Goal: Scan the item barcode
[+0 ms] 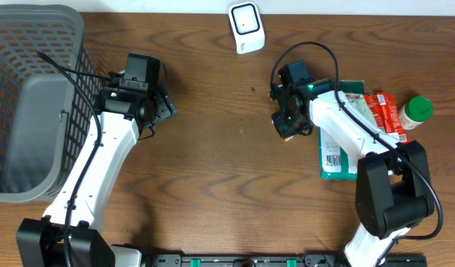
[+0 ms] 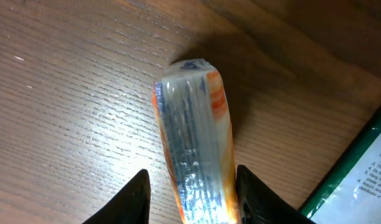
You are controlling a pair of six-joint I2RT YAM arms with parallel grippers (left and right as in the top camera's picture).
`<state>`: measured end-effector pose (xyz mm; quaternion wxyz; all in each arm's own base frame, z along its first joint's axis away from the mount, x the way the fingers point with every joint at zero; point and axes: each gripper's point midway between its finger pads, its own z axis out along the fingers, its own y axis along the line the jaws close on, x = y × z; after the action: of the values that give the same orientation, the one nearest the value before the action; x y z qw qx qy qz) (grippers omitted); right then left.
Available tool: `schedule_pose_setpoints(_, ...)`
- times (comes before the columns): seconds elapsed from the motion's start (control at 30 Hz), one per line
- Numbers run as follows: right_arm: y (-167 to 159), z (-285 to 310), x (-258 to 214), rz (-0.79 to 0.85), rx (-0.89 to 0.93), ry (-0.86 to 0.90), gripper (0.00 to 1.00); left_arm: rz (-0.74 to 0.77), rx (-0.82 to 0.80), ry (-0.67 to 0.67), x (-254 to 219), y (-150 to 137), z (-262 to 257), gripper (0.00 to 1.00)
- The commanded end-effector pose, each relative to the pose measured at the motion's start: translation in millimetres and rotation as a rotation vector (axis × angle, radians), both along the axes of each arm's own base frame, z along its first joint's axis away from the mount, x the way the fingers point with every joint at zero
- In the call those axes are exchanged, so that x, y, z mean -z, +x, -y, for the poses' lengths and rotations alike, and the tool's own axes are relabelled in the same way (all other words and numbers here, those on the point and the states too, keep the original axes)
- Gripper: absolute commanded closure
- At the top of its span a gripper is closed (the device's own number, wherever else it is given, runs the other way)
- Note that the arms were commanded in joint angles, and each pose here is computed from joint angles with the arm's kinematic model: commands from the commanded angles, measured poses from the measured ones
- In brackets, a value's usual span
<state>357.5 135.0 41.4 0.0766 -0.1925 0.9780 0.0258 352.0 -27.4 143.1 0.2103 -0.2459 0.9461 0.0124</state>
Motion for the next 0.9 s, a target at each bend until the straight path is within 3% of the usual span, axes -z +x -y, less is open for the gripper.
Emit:
schedule_pose_setpoints(0.0, -4.5, 1.0, 5.5, -0.023, -0.004, -0.005, 0.61, -0.003, -0.003, 0.015, 0.4, 1.1, -3.2, 0.11)
schedule_pose_setpoints(0.87, 2.1, 6.2, 5.1, 0.01, -0.001, -0.045, 0.62, -0.004, -0.002, 0.015, 0.5, 1.1, -3.2, 0.11)
